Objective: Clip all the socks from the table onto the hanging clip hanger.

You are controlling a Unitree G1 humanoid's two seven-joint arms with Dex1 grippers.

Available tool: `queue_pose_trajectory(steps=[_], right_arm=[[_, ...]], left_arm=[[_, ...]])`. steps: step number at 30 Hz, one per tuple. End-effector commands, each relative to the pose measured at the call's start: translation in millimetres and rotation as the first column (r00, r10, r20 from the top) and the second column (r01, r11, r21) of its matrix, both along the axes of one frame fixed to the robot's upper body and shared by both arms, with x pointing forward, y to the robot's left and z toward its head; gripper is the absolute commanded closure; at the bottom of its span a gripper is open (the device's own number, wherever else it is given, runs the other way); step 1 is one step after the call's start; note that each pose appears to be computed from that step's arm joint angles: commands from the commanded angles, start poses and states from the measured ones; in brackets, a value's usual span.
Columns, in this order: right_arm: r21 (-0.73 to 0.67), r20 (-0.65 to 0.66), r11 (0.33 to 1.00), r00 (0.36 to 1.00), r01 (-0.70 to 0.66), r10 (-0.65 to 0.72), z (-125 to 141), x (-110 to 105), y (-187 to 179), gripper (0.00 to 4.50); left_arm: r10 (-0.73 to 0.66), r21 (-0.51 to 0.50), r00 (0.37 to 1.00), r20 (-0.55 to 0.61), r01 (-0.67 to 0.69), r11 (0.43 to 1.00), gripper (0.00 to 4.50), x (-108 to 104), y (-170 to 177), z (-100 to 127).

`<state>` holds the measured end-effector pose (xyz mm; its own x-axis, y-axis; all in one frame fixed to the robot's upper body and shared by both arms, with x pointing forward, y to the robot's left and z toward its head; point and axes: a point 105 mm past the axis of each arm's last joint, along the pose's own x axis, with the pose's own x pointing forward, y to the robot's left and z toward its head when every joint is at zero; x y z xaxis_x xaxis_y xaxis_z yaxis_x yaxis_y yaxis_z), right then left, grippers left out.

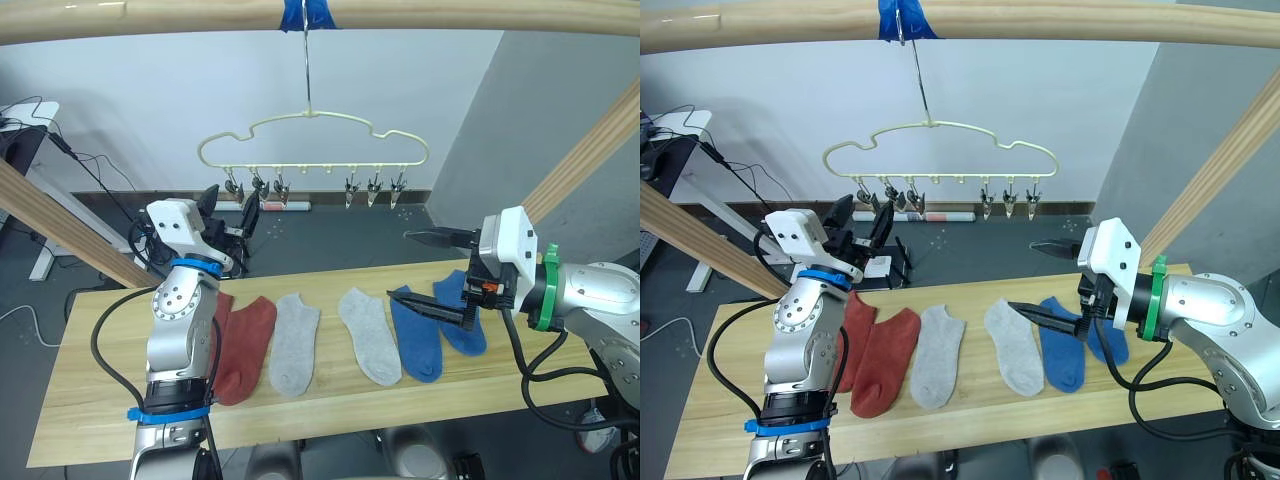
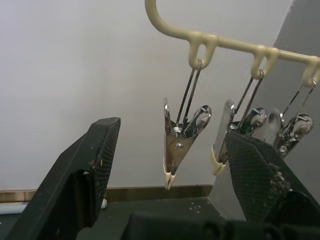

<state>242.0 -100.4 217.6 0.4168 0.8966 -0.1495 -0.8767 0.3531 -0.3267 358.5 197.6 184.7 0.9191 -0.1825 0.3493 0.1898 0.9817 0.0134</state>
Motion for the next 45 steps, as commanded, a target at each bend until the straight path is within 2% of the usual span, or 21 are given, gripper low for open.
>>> queue_pose_trajectory(steps=[1,17,27,32,35,37,45], right_arm=[[-0.007,0.051,1.0,0.998,-0.025,0.025,10,-6,4,0.0],[-0.007,0.054,1.0,0.998,-0.024,0.025,10,-4,5,0.0],[-0.003,0.053,1.0,0.998,-0.024,0.024,9,-5,7,0.0],[0.0,0.055,1.0,0.998,-0.021,0.021,8,-5,8,0.0],[0.0,0.054,1.0,0.998,-0.02,0.02,8,-5,8,0.0],[0.002,0.055,1.0,0.998,-0.021,0.021,8,-4,8,0.0],[0.003,0.054,1.0,0.998,-0.019,0.019,7,-3,8,0.0]], left_arm=[[0.027,-0.015,0.997,0.067,-0.026,1.0,0.84,-2,7,18],[0.044,-0.029,0.996,0.076,-0.042,0.999,0.84,-4,9,25],[-0.029,0.036,0.998,0.062,0.026,0.999,0.84,-21,-4,16],[0.01,0.026,0.999,0.037,-0.011,1.0,0.84,-25,3,11],[0.007,0.021,0.999,0.037,-0.008,1.0,1.38,-26,3,12],[0.016,0.022,0.999,0.03,-0.017,1.0,1.98,-25,4,11],[0.046,0.033,0.999,0.015,-0.047,0.998,1.98,-21,8,10]])
